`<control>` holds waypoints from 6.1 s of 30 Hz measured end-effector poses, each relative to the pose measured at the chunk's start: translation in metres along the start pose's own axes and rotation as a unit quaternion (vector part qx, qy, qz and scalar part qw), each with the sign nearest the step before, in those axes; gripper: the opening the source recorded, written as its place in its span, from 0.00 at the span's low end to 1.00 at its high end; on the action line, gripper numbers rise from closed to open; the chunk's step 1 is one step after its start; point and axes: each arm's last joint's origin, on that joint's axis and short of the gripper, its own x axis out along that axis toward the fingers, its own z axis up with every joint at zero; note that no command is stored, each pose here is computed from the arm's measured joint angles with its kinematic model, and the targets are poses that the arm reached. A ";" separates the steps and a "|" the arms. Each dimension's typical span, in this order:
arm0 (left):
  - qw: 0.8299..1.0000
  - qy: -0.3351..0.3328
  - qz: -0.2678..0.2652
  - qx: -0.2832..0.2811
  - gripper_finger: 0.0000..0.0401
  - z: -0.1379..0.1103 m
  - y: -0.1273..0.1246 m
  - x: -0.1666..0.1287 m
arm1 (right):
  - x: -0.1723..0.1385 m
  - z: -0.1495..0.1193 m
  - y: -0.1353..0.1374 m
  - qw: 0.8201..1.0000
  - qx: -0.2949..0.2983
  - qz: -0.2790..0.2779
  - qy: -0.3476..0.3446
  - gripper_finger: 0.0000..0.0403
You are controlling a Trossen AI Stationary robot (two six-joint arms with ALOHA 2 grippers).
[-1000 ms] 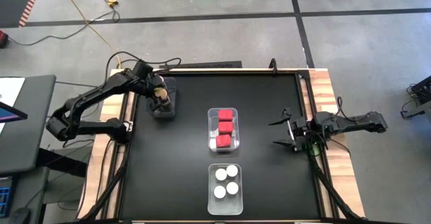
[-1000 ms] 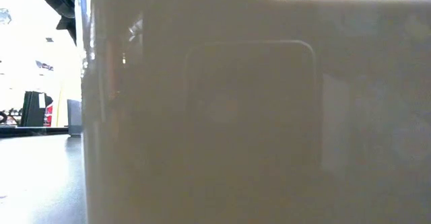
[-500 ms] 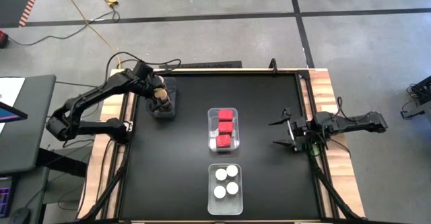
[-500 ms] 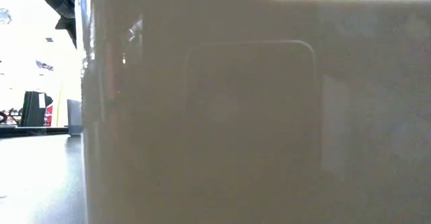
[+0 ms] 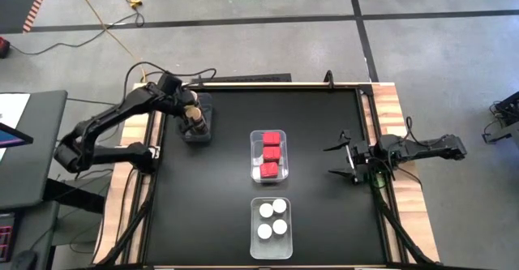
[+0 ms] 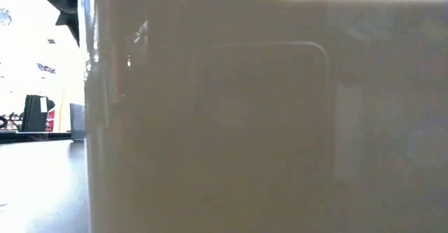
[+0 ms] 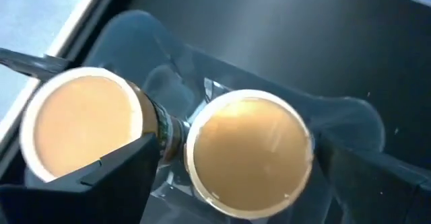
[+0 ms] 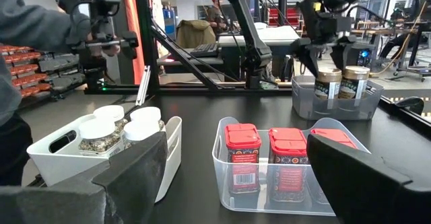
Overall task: Sort spices by type
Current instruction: Put the gold seasoning bottle into the black bin, then return to Home Position
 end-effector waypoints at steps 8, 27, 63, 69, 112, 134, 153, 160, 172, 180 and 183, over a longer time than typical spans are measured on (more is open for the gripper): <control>0.999 -0.020 0.009 -0.035 0.96 -0.008 -0.011 -0.031 | 0.000 0.000 0.000 1.000 0.000 0.000 0.000 0.95; 0.972 -0.222 -0.077 -0.021 0.95 0.007 -0.089 -0.059 | 0.000 0.000 0.000 1.000 0.000 0.000 0.000 0.95; 0.892 -0.376 -0.250 0.003 0.95 -0.049 -0.149 -0.051 | 0.000 0.000 0.000 1.000 0.000 0.000 0.000 0.95; 0.868 -0.434 -0.240 0.002 0.95 -0.072 -0.137 -0.053 | 0.000 0.000 0.000 1.000 0.000 0.000 0.000 0.95; 0.857 -0.491 -0.156 0.015 0.95 -0.105 -0.135 -0.004 | 0.000 0.000 0.000 1.000 0.001 0.000 0.000 0.95; 0.854 -0.477 -0.201 0.058 0.95 -0.107 -0.136 0.000 | 0.000 0.000 0.000 1.000 0.000 0.000 0.000 0.95; 0.854 -0.476 -0.201 0.059 0.95 -0.107 -0.136 0.000 | 0.000 0.000 0.000 1.000 0.000 0.000 0.000 0.95; 0.854 -0.476 -0.201 0.059 0.95 -0.107 -0.136 0.000 | 0.000 0.000 0.000 1.000 0.000 0.000 0.000 0.95; 0.854 -0.476 -0.201 0.059 0.95 -0.107 -0.136 0.000 | 0.000 0.000 -0.001 1.000 -0.030 -0.004 0.000 0.95; 0.854 -0.476 -0.201 0.059 0.95 -0.107 -0.136 0.000 | 0.002 -0.002 -0.005 0.999 -0.032 -0.024 0.015 0.95; 0.854 -0.476 -0.201 0.059 0.95 -0.107 -0.136 0.000 | 0.004 -0.005 -0.007 0.999 -0.026 -0.035 0.032 0.95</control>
